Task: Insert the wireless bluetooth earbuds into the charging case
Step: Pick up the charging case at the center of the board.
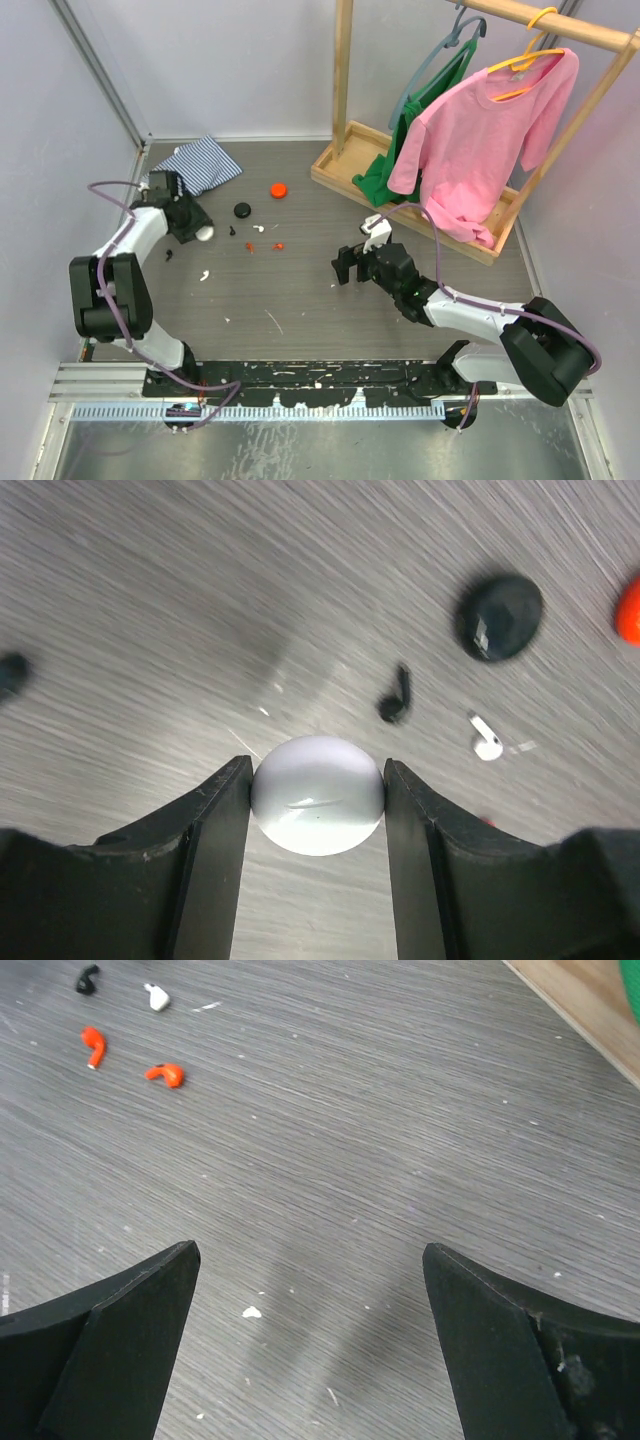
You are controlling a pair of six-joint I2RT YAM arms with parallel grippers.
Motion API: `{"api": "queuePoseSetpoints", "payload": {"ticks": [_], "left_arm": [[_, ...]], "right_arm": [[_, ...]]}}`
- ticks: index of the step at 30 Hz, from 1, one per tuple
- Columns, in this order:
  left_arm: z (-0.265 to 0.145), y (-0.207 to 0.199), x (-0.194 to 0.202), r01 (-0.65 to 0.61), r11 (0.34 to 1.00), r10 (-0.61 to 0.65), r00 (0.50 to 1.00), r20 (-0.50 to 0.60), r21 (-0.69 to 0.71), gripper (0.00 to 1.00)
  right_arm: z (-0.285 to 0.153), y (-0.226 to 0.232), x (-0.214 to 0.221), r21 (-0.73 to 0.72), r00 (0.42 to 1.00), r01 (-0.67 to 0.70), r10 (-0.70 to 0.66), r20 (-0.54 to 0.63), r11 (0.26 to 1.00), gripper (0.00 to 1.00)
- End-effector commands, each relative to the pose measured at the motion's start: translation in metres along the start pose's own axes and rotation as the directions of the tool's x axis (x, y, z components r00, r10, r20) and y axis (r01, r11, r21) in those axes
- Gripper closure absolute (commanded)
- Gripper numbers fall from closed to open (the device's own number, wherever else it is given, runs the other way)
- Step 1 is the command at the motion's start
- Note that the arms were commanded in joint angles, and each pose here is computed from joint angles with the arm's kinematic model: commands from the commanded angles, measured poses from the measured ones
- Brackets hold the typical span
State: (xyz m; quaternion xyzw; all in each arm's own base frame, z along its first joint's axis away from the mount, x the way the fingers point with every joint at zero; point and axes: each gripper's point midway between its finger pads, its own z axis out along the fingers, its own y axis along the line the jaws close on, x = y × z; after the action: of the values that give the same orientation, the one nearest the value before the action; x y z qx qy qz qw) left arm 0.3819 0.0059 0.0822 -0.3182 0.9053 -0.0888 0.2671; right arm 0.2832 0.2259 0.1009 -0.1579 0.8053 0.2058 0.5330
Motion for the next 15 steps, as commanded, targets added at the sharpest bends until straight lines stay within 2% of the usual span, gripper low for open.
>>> {"api": "queuePoseSetpoints", "payload": {"ticks": [1, 15], "left_arm": [[-0.024, -0.047, 0.010, -0.002, 0.985, -0.012, 0.997, 0.079, 0.173, 0.51], [-0.085, -0.133, 0.100, -0.078, 0.880, 0.020, 0.992, 0.128, 0.468, 0.50]], "right_arm": [[-0.002, 0.025, -0.034, -0.114, 0.989, -0.073, 0.086, 0.117, 0.991, 0.00], [-0.015, 0.063, -0.055, -0.338, 0.934, -0.183, 0.270, 0.232, 0.923, 0.00]]}}
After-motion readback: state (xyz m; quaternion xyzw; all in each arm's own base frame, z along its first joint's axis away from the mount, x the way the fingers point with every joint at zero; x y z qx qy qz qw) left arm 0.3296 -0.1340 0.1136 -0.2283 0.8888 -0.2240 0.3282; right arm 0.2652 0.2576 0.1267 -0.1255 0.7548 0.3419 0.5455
